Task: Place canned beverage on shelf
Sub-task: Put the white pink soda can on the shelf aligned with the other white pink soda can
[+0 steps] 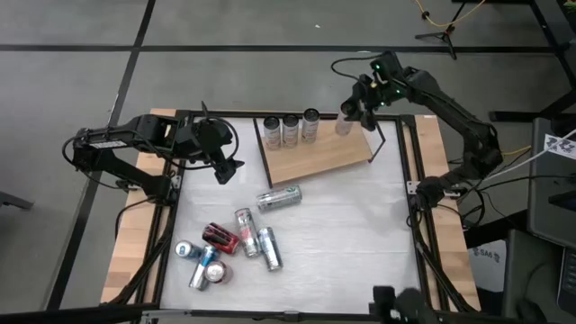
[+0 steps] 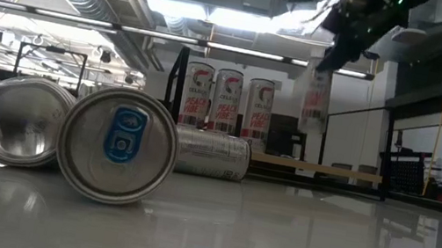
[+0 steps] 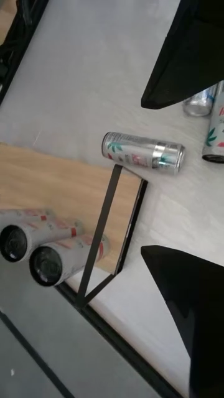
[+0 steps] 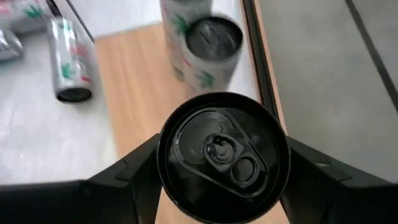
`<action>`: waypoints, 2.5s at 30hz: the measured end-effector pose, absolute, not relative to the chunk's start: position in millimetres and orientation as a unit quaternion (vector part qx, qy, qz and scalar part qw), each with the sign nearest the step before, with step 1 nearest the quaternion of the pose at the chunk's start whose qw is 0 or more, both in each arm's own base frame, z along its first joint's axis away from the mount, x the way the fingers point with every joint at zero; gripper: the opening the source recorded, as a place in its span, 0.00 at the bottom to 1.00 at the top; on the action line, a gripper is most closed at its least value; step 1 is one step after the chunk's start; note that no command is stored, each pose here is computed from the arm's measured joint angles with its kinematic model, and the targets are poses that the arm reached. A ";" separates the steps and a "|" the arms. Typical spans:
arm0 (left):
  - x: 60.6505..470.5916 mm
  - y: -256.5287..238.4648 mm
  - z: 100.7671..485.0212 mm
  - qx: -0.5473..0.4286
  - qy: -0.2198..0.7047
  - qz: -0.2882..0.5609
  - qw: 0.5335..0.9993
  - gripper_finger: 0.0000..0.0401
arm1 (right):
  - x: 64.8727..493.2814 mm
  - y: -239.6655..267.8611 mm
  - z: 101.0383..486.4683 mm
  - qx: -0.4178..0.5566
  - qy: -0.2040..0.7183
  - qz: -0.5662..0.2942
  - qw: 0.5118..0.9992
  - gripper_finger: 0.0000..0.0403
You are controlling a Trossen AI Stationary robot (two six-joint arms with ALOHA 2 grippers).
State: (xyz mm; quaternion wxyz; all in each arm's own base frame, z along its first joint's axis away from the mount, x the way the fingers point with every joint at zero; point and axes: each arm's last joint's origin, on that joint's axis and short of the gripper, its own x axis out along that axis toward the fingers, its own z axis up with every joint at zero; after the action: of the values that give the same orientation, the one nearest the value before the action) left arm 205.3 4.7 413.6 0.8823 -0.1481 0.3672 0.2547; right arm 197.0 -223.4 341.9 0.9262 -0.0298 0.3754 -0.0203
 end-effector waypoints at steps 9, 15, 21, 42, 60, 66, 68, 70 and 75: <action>205.2 5.3 413.8 -0.144 0.364 0.263 0.882 0.92 | 200.2 -265.9 307.1 -0.024 0.384 -0.023 0.923 0.63; 205.6 5.3 414.1 -0.145 0.362 0.263 0.883 0.92 | 205.6 -274.5 293.9 -0.018 0.383 -0.008 0.923 0.63; 208.1 5.2 416.3 -0.150 0.346 0.260 0.889 0.92 | 208.6 -278.8 285.9 -0.011 0.388 -0.005 0.921 0.63; 208.6 5.2 416.7 -0.152 0.343 0.260 0.890 0.92 | 208.1 -279.6 285.5 -0.016 0.404 -0.021 0.914 0.63; 208.8 5.2 416.9 -0.152 0.342 0.259 0.890 0.92 | 206.0 -281.5 282.2 -0.025 0.440 -0.050 0.896 0.91; 208.8 5.2 416.9 -0.152 0.342 0.259 0.890 0.92 | 204.9 -279.3 281.7 -0.015 0.446 -0.045 0.894 0.89; 208.8 5.2 416.9 -0.152 0.342 0.260 0.890 0.92 | 204.7 -278.8 281.4 -0.007 0.447 -0.046 0.894 0.89; 208.8 5.2 416.9 -0.152 0.342 0.260 0.890 0.92 | 204.3 -278.3 283.7 0.004 0.448 -0.048 0.893 0.89; 208.8 5.2 416.9 -0.152 0.342 0.260 0.890 0.92 | 204.3 -278.3 302.1 0.001 0.446 -0.051 0.894 0.89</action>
State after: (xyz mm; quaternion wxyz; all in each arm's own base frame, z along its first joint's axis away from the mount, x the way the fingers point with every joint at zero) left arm 208.8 5.2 416.9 0.8903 -0.1521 0.3418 0.2595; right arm 204.3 -278.3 302.1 0.8935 0.0009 0.4461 -0.0511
